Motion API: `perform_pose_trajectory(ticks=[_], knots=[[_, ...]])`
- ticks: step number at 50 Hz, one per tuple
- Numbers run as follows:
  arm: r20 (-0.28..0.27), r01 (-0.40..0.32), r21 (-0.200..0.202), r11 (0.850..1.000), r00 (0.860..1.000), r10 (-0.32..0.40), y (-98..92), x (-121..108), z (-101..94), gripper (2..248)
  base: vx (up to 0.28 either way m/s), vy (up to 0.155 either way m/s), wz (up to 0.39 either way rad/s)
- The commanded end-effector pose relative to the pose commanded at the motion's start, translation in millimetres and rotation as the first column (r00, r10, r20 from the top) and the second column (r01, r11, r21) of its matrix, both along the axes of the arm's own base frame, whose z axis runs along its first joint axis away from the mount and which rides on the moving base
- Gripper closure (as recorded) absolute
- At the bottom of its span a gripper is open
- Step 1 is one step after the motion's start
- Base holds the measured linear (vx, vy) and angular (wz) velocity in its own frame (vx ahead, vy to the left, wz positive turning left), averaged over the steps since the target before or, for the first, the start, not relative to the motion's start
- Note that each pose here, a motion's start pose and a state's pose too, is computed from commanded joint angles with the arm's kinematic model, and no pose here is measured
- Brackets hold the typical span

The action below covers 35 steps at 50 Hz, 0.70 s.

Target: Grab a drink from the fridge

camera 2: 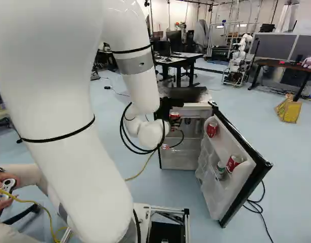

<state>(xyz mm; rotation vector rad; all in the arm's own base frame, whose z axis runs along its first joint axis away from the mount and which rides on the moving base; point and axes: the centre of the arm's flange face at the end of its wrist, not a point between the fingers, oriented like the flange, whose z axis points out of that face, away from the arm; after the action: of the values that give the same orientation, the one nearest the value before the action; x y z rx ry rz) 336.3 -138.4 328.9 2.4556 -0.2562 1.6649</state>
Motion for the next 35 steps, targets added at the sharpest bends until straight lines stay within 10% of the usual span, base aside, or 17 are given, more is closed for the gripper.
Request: perform_pose_trajectory(ticks=[35], knots=[[0.089, -0.023, -0.041, 0.999, 0.996, 0.026, -2.4, 28, 34.0, 162, 0.000, 0.000, 0.000]])
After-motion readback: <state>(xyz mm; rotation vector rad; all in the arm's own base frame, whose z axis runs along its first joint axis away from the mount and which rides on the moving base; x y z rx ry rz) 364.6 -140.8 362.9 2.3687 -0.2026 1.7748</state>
